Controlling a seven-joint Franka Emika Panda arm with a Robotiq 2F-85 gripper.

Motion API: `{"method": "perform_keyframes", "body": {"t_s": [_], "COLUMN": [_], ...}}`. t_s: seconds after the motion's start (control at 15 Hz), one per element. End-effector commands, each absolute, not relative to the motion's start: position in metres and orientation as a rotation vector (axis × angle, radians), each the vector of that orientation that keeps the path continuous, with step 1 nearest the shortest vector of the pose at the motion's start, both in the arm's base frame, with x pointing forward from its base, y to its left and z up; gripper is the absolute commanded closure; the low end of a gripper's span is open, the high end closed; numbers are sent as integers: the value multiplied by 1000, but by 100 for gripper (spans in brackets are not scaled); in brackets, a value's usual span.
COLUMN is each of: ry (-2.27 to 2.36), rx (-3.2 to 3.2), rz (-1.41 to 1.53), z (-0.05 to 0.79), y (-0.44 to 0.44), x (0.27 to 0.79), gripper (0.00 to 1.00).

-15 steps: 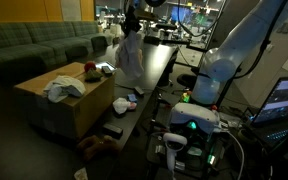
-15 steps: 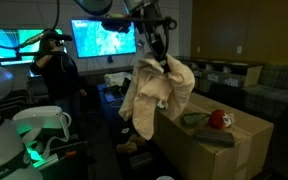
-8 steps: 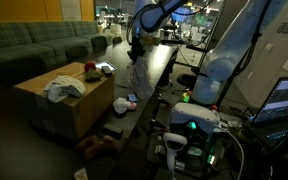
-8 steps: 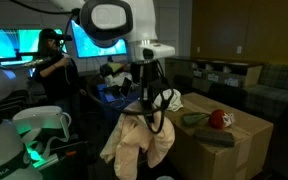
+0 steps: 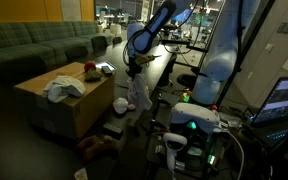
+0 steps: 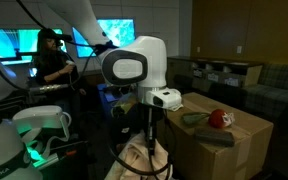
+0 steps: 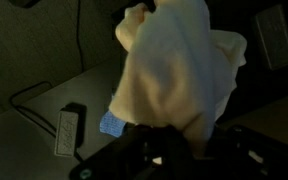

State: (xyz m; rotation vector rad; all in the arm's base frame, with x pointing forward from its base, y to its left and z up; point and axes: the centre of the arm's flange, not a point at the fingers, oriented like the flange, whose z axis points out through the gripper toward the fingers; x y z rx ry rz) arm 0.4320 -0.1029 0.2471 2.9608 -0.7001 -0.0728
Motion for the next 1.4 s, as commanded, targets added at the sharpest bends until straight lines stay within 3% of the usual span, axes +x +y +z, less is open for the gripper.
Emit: {"method": "perform_keyframes", "body": {"t_s": [0.0,0.6,1.07,1.33], "ry": [-784,-1119,-1260,-1342], "rx": [2942,2931,2959,2962], "rz": [-28,132,54,23], "z": [216,166,132,123], "y": [-108,-82,-40,-28], "x": [461,486,489,493], "gripper": [94,95,96,91]}}
